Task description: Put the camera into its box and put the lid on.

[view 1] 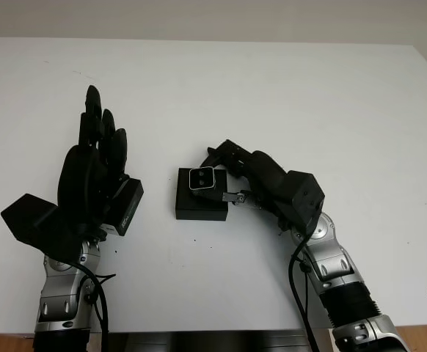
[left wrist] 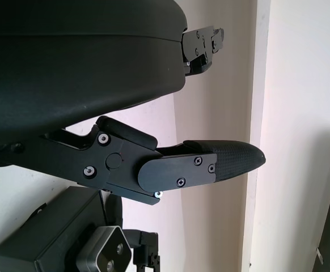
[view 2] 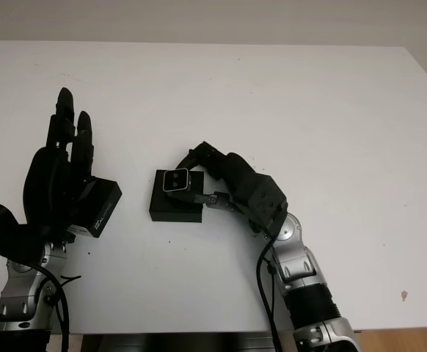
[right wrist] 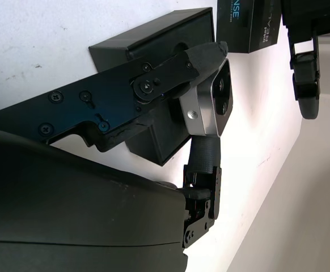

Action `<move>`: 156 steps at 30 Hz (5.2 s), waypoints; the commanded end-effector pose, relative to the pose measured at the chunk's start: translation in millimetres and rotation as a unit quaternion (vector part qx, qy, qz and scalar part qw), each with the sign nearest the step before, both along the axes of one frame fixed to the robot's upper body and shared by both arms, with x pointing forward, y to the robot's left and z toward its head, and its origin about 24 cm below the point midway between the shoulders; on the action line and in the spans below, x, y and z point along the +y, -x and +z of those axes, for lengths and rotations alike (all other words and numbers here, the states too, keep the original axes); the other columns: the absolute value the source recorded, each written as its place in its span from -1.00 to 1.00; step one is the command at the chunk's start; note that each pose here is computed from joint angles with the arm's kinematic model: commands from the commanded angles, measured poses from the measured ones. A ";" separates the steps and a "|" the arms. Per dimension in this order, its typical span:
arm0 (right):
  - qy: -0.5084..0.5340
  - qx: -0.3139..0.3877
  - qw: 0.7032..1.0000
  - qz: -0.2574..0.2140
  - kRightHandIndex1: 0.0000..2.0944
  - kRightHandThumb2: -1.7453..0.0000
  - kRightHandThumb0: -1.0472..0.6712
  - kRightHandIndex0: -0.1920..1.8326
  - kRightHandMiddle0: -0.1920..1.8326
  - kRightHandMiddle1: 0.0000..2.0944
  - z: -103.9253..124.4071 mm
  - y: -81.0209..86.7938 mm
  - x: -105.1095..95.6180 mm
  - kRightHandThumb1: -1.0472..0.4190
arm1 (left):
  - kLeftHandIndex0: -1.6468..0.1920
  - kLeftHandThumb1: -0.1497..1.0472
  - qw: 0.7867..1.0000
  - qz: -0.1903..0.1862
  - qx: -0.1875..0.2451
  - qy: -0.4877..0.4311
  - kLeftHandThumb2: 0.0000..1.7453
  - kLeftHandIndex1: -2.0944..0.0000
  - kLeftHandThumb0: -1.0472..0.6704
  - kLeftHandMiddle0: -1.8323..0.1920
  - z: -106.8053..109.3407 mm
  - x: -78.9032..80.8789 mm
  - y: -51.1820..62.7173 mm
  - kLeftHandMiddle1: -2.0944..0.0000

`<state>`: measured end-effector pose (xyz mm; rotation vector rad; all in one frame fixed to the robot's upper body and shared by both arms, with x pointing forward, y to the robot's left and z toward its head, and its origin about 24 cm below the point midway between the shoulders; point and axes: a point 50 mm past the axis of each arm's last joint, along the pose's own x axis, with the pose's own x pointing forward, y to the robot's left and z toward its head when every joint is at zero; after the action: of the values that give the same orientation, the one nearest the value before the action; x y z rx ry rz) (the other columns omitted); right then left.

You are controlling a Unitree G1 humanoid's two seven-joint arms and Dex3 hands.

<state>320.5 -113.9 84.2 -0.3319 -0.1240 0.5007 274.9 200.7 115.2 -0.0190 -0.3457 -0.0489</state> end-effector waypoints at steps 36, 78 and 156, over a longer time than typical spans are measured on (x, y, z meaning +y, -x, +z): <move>-0.004 0.029 0.999 0.015 -0.95 0.94 -0.40 -0.54 -0.49 0.63 -14.3 5.9 9.1 -0.91 | 1.00 1.00 1.000 0.001 -0.006 0.001 -0.42 1.00 -0.63 1.00 1.1 -0.7 2.2 1.00; -0.022 0.056 0.998 0.002 -0.95 0.91 -0.62 -0.83 -0.81 -0.38 7.0 3.2 -7.7 -0.96 | 1.00 1.00 1.000 0.004 -0.006 -0.006 -0.42 1.00 -0.64 1.00 2.8 0.1 3.9 1.00; -0.171 -0.027 0.966 -0.192 -0.93 0.34 -0.39 -0.63 -0.90 -0.20 38.3 11.0 -69.8 -1.00 | 0.92 0.68 0.688 -0.133 0.167 -0.694 -0.94 0.93 -0.65 0.86 42.4 84.0 -14.5 0.94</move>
<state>310.7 -182.7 120.4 -0.0294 -0.1841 0.0934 288.1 288.1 160.0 1.4343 0.1426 -0.5649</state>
